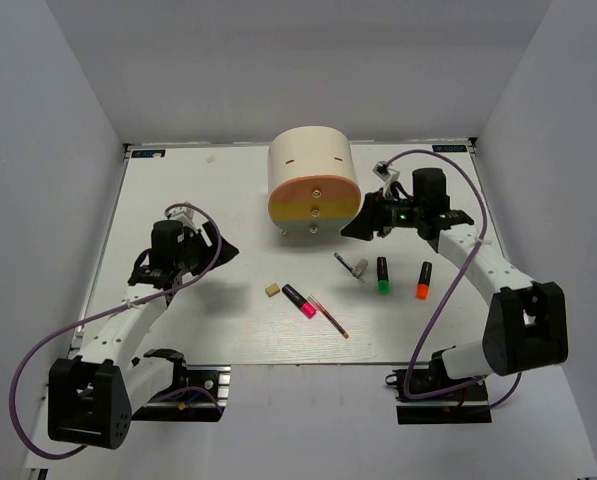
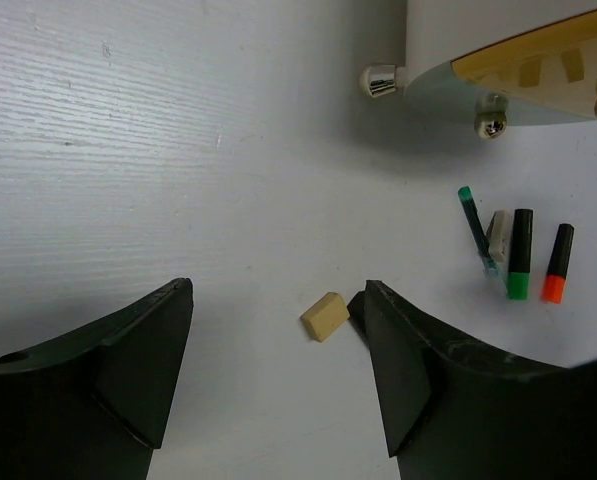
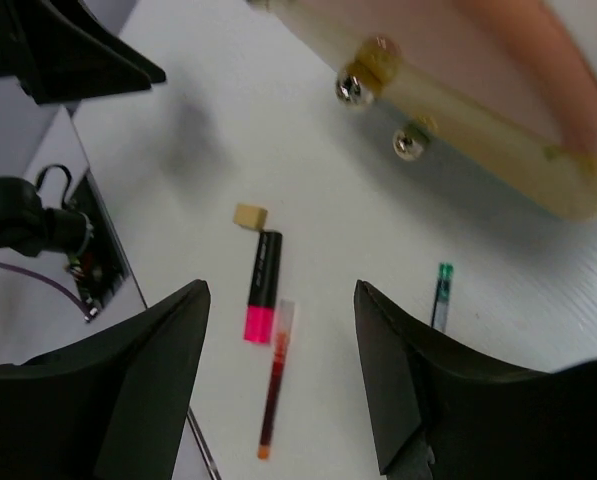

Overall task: Sort the stationery into containers
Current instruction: Open the drawer in the storage box.

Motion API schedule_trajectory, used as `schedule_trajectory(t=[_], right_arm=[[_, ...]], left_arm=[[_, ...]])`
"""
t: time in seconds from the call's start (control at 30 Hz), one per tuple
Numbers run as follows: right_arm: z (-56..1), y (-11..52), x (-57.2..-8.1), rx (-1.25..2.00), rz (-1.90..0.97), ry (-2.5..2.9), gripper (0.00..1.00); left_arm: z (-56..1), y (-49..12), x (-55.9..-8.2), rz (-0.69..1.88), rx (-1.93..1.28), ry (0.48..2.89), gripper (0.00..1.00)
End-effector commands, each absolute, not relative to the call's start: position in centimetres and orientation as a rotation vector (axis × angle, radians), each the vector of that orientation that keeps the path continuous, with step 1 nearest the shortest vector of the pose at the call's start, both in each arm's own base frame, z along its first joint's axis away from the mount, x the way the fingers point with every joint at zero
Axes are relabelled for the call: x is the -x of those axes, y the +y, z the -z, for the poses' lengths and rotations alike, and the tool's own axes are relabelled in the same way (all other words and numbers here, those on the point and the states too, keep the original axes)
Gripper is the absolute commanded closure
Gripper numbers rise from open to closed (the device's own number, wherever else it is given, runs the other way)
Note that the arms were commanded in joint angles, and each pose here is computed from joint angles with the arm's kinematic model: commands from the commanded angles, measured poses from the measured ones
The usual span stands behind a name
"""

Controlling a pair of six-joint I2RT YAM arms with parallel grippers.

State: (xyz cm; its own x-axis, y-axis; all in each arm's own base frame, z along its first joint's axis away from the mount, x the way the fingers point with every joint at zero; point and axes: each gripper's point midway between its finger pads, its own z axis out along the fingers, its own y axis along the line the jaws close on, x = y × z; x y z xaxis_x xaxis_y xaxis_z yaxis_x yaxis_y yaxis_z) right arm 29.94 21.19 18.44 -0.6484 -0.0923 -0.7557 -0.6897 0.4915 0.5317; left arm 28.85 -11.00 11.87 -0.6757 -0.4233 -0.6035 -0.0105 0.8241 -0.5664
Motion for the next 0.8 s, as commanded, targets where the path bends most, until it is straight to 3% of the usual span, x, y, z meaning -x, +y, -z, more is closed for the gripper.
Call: schedule_trajectory(t=[0.0,0.27,0.77], right_arm=[[-24.3,24.2,-32.2,0.565,-1.259,1.933,0.34],[-27.6,27.9,-35.5,0.259,-1.431,1.944,0.34],[-26.2,30.7,-37.2,0.017,-1.446,2.027,0.36]], left_arm=[[-12.5,-11.6,-28.8,0.722,0.289,2.223,0.20],[-11.9,-11.9,-28.6,0.745,0.297,2.243,0.20],[-11.5,-11.9,-28.8,0.744,0.300,2.252,0.20]])
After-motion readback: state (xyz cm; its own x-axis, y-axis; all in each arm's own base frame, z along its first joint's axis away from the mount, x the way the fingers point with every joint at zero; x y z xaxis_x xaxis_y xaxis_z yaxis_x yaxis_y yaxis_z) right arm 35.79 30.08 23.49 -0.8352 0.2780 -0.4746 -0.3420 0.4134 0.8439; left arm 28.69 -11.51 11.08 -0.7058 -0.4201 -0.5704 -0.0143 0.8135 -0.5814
